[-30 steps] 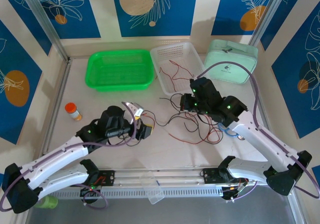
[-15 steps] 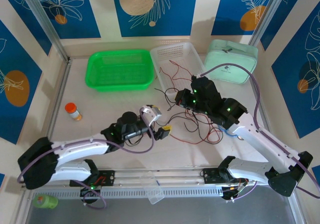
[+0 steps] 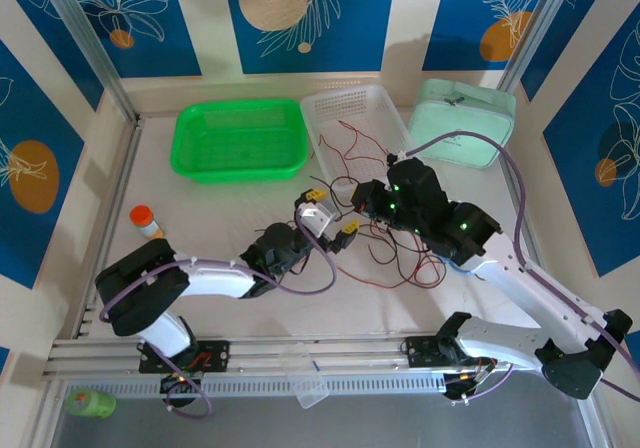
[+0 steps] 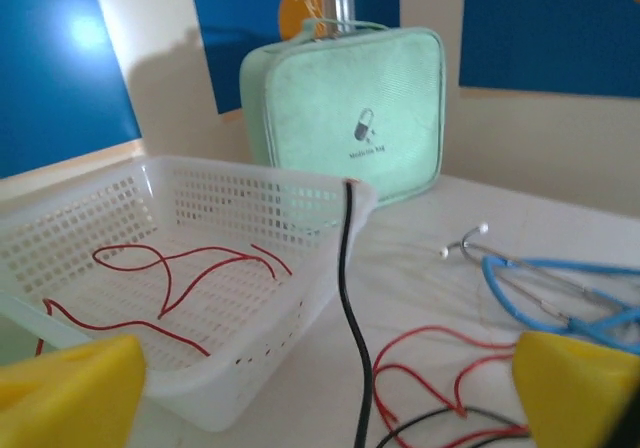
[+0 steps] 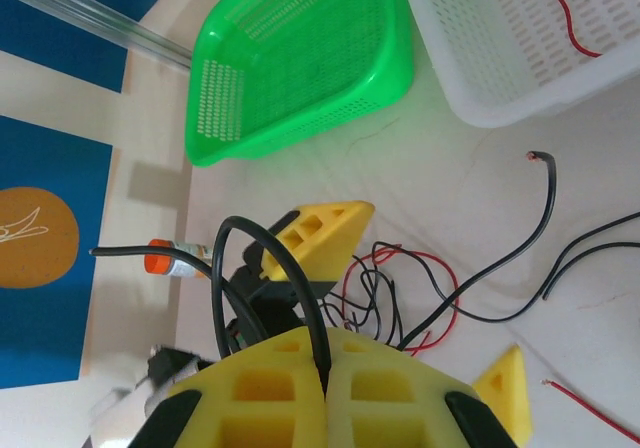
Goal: Untangle the cables
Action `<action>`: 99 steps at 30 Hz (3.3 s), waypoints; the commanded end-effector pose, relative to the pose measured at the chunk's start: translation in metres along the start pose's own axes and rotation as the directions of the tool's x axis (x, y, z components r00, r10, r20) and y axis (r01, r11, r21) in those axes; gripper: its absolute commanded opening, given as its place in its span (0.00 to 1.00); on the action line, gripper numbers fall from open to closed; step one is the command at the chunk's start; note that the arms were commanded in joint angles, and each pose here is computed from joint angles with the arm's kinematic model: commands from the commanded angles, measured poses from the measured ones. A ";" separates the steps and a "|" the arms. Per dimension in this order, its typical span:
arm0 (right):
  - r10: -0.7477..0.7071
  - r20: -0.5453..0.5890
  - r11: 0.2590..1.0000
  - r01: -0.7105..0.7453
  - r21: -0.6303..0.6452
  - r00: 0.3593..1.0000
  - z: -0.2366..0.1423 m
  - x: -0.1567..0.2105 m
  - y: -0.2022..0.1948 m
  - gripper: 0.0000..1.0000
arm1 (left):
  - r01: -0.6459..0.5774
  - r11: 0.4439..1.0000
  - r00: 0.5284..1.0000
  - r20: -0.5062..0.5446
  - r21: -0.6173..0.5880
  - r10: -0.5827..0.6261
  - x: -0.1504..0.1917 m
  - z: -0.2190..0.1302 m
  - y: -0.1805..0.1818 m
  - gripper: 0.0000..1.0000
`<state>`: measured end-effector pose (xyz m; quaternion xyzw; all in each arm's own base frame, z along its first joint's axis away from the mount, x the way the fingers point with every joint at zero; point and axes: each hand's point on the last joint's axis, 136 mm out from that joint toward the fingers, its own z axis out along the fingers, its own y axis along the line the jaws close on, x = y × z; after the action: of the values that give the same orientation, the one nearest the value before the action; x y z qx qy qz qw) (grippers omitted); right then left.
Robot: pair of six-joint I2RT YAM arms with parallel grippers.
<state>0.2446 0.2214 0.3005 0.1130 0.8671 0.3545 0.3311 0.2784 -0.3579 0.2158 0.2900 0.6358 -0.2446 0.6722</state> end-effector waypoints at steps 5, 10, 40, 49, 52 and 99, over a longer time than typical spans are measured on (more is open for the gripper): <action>0.019 0.025 1.000 -0.019 0.014 1.000 -0.012 0.000 -0.009 0.00 | 0.003 0.999 0.995 0.101 -0.041 0.001 -0.047 -0.001 0.008 0.05; 0.004 0.045 0.998 -0.008 0.069 0.999 -0.014 -0.004 -0.023 0.00 | -0.021 0.998 0.998 0.061 -0.054 0.024 -0.060 -0.026 0.018 0.00; -0.597 -0.451 0.571 0.746 0.341 0.663 0.018 0.027 -0.074 0.00 | -0.411 0.907 0.806 -0.500 -0.090 0.316 -0.052 -0.102 0.079 0.04; -0.741 -0.358 0.302 0.758 0.578 0.568 0.010 -0.027 -0.060 0.00 | -0.547 0.831 0.599 -0.741 -0.100 0.305 -0.024 -0.119 0.108 0.00; -0.773 -0.336 0.207 0.715 0.668 0.538 0.006 -0.047 -0.058 0.00 | -0.588 0.803 0.539 -0.788 -0.099 0.298 -0.019 -0.126 0.116 0.00; -0.504 -0.170 0.859 0.513 0.008 0.847 -0.048 0.047 -0.060 0.98 | -0.664 0.640 0.610 -0.774 -0.386 0.167 -0.106 -0.030 0.324 0.00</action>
<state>0.1910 0.1712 0.2663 -0.1481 0.8959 0.2141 0.3600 0.4551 -0.1139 0.3301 0.2658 0.7958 0.2940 0.4579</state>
